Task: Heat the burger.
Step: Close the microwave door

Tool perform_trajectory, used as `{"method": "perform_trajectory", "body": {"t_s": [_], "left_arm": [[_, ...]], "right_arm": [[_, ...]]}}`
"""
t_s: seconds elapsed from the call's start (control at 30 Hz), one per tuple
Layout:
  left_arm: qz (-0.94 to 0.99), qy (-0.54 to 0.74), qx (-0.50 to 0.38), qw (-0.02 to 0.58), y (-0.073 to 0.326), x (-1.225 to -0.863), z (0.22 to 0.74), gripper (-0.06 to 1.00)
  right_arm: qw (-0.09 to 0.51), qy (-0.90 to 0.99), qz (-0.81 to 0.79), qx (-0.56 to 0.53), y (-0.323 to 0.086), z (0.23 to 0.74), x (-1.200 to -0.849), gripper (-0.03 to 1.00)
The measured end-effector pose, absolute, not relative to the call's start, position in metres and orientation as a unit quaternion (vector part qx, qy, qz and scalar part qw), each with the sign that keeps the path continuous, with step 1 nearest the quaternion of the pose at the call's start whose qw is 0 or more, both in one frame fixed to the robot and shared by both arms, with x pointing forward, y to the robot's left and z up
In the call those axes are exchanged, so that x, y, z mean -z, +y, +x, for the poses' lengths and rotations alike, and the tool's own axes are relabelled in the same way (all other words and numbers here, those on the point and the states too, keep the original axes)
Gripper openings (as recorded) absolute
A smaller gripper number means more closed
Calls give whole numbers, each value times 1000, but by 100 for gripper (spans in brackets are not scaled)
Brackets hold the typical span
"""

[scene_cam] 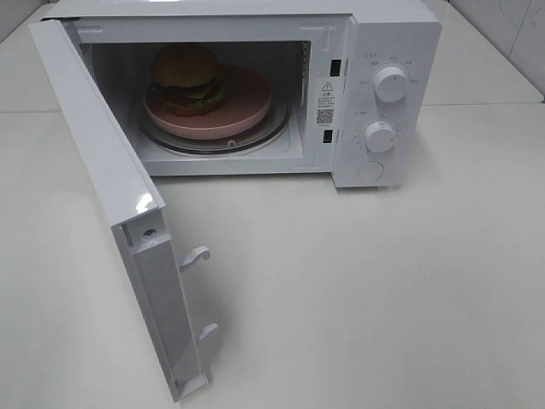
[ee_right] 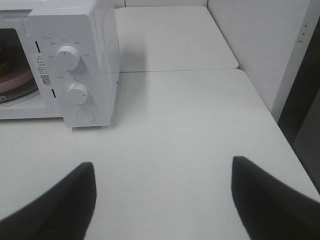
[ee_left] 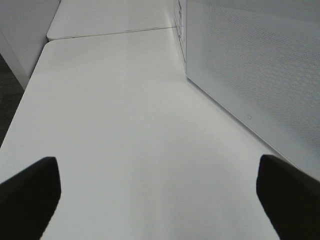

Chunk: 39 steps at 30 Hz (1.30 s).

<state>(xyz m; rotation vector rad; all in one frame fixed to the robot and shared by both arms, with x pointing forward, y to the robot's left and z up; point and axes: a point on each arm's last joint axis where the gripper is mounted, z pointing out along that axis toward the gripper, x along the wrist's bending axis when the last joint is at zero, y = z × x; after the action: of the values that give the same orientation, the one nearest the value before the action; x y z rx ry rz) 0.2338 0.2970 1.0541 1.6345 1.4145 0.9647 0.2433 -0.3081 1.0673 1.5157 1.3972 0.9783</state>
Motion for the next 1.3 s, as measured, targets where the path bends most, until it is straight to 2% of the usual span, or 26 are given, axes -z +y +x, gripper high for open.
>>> {"method": "perform_trajectory", "body": {"t_s": [0.37, 0.77, 1.3], "left_arm": [[639, 553, -377, 378, 297, -1054, 234, 99], [639, 553, -377, 378, 297, -1054, 234, 99], [639, 553, -377, 378, 297, -1054, 234, 99]], "right_arm": [[424, 549, 598, -401, -308, 236, -1067, 75], [371, 612, 596, -363, -306, 234, -1050, 75], [365, 626, 582, -368, -304, 234, -1050, 75]]}}
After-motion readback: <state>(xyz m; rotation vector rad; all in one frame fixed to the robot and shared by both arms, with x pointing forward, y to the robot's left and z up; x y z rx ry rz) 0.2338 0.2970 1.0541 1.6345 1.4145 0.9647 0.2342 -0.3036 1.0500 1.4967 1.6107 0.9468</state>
